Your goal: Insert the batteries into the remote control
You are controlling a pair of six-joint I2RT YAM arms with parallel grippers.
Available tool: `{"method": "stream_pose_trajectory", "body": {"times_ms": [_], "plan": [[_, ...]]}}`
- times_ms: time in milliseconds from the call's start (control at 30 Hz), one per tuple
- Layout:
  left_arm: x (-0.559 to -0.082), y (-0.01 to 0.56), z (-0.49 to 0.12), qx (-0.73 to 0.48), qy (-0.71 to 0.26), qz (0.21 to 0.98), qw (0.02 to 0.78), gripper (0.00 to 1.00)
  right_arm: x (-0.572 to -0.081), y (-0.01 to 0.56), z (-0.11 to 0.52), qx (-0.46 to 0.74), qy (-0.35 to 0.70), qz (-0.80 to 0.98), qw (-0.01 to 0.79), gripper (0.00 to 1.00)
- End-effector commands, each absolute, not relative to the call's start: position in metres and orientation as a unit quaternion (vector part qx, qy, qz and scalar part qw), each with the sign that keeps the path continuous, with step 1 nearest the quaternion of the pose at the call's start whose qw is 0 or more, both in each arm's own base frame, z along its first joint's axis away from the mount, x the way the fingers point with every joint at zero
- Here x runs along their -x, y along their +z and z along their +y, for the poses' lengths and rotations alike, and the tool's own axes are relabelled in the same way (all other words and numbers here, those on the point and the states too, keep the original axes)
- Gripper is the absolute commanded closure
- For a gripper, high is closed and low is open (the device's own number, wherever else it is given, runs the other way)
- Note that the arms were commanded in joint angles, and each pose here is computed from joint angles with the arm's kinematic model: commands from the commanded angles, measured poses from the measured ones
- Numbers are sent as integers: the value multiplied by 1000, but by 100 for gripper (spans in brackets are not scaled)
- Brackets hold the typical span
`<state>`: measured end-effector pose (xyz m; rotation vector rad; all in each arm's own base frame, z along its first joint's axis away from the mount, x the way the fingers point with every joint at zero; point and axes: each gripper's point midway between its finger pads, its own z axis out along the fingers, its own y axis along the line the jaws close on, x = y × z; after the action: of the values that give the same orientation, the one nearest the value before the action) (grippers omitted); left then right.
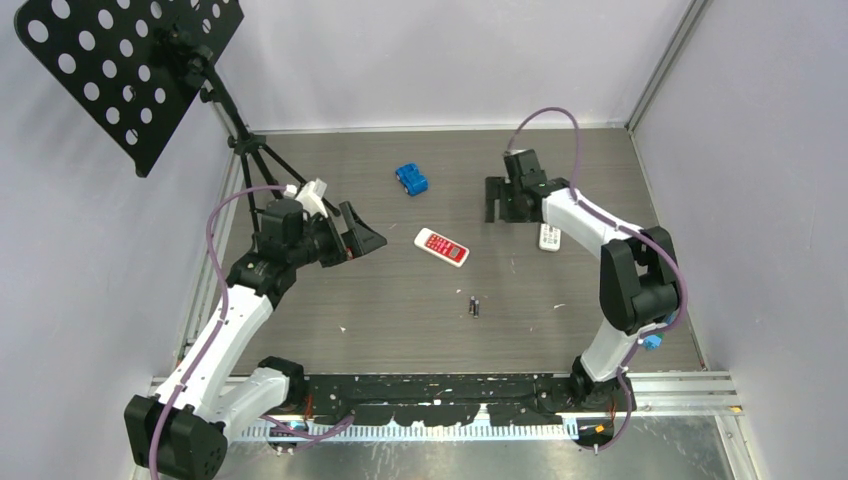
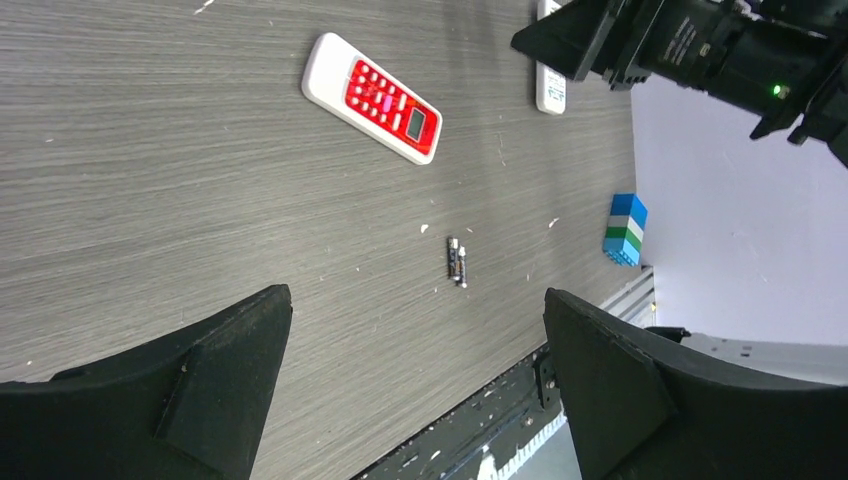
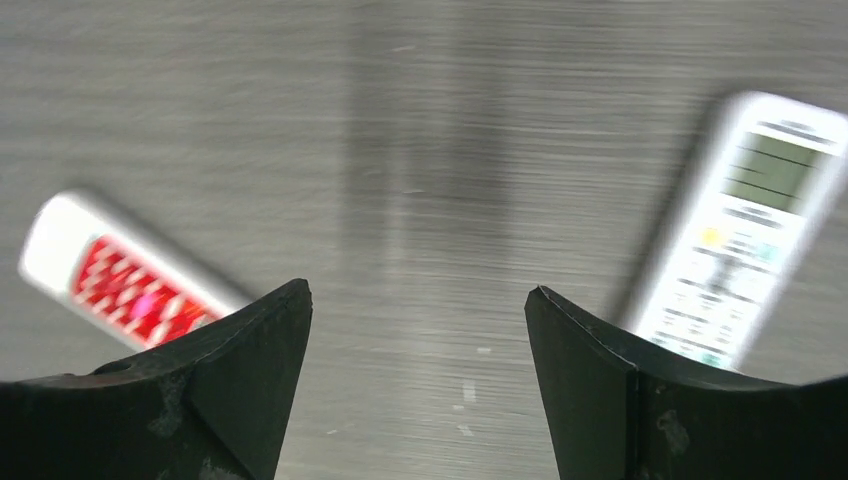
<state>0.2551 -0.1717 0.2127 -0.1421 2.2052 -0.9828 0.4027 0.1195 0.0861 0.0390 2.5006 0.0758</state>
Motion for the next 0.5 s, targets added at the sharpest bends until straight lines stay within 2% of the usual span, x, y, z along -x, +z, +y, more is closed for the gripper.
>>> {"method": "stream_pose_trajectory", "body": {"times_ms": [0, 200, 467], "plan": [[-261, 223, -164, 57, -364, 846, 386, 0, -389, 93, 202, 136, 137, 925, 328, 15], [-260, 221, -162, 59, -359, 849, 384, 0, -369, 72, 250, 270, 156, 897, 314, 12], [-262, 218, -162, 60, -357, 852, 380, 0, -373, 46, 259, 361, 112, 879, 291, 11]]}}
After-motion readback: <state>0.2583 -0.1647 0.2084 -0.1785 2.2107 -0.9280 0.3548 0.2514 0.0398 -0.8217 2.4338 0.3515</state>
